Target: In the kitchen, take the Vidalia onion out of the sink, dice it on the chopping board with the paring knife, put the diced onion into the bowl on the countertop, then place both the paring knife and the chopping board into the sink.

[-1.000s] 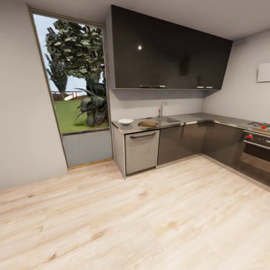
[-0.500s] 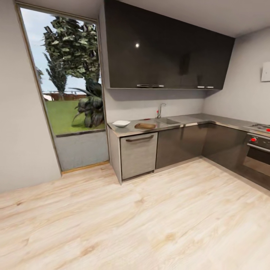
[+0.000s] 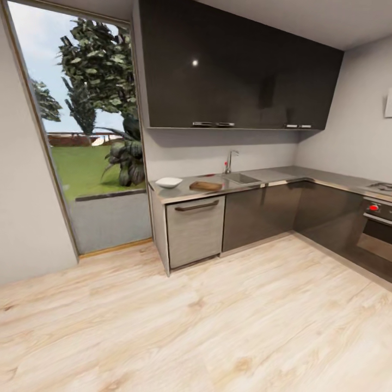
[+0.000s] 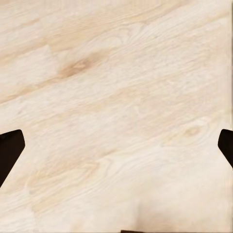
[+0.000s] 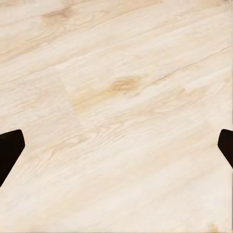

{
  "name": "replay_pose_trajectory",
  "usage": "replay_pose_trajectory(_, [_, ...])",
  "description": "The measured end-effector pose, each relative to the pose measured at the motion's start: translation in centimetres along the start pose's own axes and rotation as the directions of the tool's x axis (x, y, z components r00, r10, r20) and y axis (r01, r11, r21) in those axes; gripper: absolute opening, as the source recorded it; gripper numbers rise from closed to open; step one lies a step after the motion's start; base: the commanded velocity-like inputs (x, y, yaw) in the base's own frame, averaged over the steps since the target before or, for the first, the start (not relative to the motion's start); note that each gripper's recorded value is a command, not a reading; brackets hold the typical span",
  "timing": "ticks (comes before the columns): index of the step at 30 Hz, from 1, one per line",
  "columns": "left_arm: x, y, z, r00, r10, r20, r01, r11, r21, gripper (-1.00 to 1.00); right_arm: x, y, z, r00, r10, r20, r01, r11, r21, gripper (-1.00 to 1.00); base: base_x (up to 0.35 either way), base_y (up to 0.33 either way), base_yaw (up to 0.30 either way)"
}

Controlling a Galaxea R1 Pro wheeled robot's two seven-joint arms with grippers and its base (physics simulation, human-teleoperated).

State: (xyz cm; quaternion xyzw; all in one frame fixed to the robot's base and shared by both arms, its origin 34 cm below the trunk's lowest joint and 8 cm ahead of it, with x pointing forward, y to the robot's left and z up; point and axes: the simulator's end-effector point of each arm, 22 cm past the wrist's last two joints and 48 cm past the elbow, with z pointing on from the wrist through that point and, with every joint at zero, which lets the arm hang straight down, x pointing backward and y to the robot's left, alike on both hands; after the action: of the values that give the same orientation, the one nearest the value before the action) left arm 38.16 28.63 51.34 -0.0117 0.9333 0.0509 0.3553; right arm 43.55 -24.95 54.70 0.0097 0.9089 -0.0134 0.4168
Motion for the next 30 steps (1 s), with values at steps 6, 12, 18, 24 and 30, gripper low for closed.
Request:
replay_pose_trajectory(6, [-0.01,-0.06,0.00,1.000,-0.001,0.000,0.001,1.000,0.001,1.00,-0.01,0.00,0.00,1.000,0.000,0.000,0.000,1.000,0.000,1.00,0.289,-0.202,0.000])
replay_pose_trajectory(12, [0.00,-0.09,0.00,1.000,0.000,0.000,0.000,1.000,0.001,1.00,0.00,0.00,0.00,1.000,0.000,0.000,0.000,1.000,0.000,1.00,0.282,-0.217,0.000])
replay_pose_trajectory(18, [-0.01,-0.11,-0.01,1.000,-0.001,0.000,0.001,1.000,0.001,1.00,0.00,0.00,0.00,1.000,0.000,0.000,0.000,1.000,0.000,1.00,0.281,-0.220,0.000])
replay_pose_trajectory(24, [-0.03,-0.14,-0.01,1.000,0.001,0.002,-0.001,1.000,0.002,1.00,-0.01,0.00,0.01,1.000,0.000,0.000,0.000,1.000,0.000,1.00,0.279,-0.224,0.036])
replay_pose_trajectory(30, [-0.03,-0.15,-0.01,1.000,0.001,0.002,-0.001,1.000,0.003,1.00,0.00,0.00,0.00,1.000,0.000,0.000,0.000,1.000,0.000,1.00,0.279,-0.225,0.102])
